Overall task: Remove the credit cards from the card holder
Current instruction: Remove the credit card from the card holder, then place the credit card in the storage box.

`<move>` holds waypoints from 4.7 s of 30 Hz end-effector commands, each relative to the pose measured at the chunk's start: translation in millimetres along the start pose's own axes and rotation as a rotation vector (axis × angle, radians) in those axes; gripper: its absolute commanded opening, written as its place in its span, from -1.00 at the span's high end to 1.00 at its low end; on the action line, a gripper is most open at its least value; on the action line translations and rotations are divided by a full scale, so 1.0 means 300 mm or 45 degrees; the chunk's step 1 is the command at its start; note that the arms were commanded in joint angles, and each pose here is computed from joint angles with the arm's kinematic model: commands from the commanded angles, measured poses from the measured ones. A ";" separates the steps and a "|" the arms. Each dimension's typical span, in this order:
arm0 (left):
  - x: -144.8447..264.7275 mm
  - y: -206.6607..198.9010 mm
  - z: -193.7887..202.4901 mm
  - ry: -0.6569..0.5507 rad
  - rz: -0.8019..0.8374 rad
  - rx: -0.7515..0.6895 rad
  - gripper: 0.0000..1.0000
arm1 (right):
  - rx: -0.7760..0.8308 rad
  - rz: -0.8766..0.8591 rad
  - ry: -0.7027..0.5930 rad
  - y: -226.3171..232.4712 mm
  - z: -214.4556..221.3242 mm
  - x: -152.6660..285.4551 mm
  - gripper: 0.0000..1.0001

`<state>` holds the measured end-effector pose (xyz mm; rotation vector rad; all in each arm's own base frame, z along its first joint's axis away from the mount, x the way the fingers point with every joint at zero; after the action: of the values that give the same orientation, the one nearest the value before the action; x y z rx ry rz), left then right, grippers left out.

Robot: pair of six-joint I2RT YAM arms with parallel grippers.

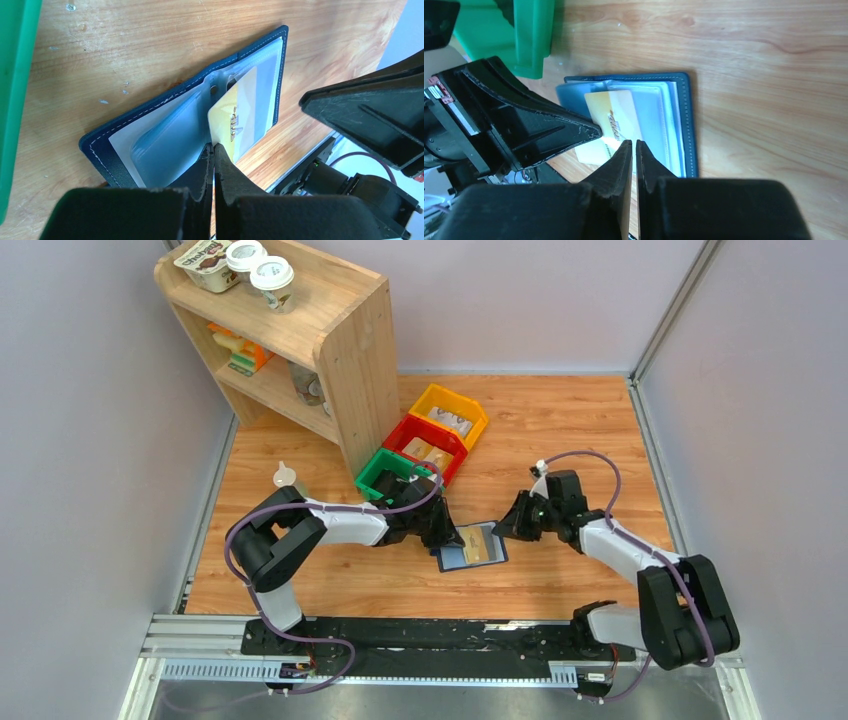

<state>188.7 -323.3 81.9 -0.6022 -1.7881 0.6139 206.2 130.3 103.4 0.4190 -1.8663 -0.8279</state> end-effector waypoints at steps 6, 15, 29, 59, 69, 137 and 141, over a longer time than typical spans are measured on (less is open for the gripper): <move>0.001 0.004 -0.010 -0.036 0.003 0.016 0.99 | -0.004 -0.072 0.147 -0.004 0.035 -0.071 0.83; -0.011 0.030 0.002 -0.031 -0.029 0.069 0.33 | -0.158 0.130 0.224 -0.124 0.087 -0.096 0.88; -0.075 0.068 0.028 0.032 -0.039 0.127 -0.14 | -0.184 0.172 0.211 -0.145 0.083 -0.086 0.89; 0.202 0.017 -0.036 -0.131 -0.132 -0.390 1.00 | -0.214 0.276 0.134 -0.166 0.053 -0.050 0.88; 0.499 -0.142 -0.212 -0.197 -0.177 -0.965 1.00 | -0.052 0.137 -0.014 -0.009 -0.040 0.060 0.31; 0.405 -0.238 -0.396 -0.132 -0.032 -0.774 -0.12 | 0.083 0.255 -0.168 0.036 -0.013 0.119 -0.11; 0.308 -0.193 -0.248 0.002 -0.051 -0.663 -0.22 | 0.097 0.280 -0.142 0.038 -0.015 0.085 -0.06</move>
<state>250.3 -285.4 223.6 -0.9720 -2.0141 0.0126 181.3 112.4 118.6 0.1741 -1.9348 -0.6523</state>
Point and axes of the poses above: each gripper's point midway between its finger pads, its own x axis back along the fingers, its own y axis along the line the jaws close on, z = x × y, the point moved 7 cm from there along x, back along the fingers, and after that the axes turned 5 degrees about -x, right-handed, at the moved point
